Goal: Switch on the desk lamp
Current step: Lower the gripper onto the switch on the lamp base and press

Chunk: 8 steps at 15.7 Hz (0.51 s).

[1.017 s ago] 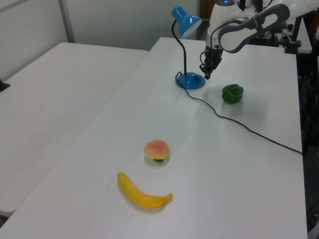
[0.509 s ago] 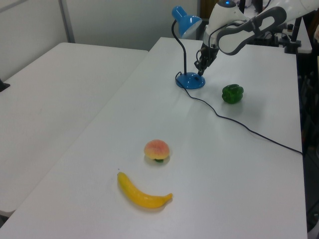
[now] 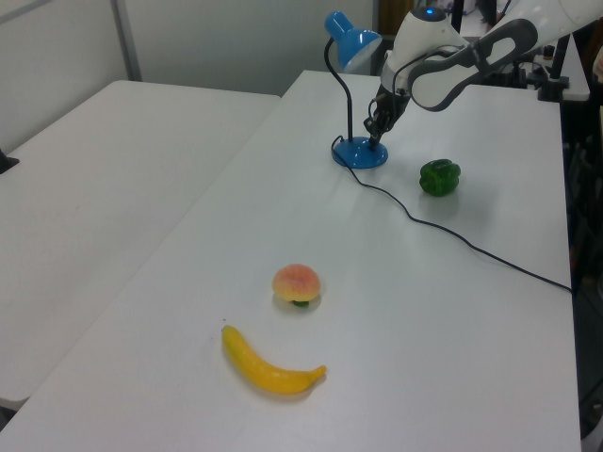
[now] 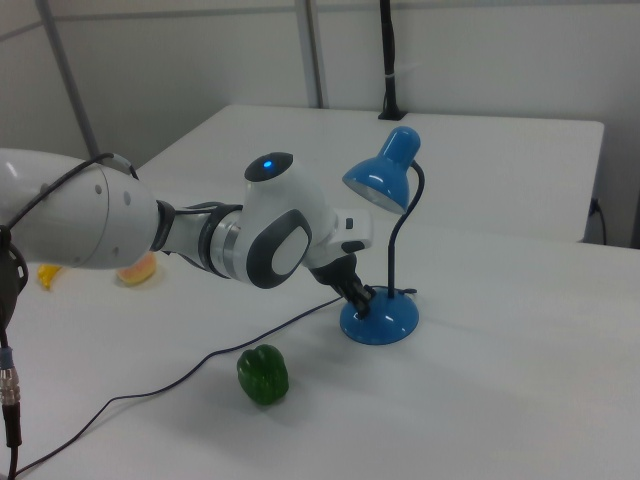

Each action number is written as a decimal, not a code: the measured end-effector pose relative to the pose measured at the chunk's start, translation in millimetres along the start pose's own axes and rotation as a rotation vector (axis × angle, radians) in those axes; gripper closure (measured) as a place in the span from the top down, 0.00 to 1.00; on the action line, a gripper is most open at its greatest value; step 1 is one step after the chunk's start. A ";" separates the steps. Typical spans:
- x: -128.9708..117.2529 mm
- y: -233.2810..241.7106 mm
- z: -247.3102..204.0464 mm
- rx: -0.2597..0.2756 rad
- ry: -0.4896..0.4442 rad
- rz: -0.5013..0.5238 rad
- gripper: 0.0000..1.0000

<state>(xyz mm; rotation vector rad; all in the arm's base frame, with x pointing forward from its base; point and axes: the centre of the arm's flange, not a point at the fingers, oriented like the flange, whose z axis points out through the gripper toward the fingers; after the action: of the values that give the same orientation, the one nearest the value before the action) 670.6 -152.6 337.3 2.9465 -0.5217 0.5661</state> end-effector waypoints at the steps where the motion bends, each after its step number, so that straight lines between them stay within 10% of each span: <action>1: -0.1 -0.3 1.2 -0.001 0.003 -0.004 0.01; 8: 2.6 -2.0 2.4 0.005 0.042 -0.013 0.01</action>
<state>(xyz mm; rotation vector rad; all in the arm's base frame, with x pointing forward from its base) 674.4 -151.9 336.0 2.9336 -0.4976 0.6277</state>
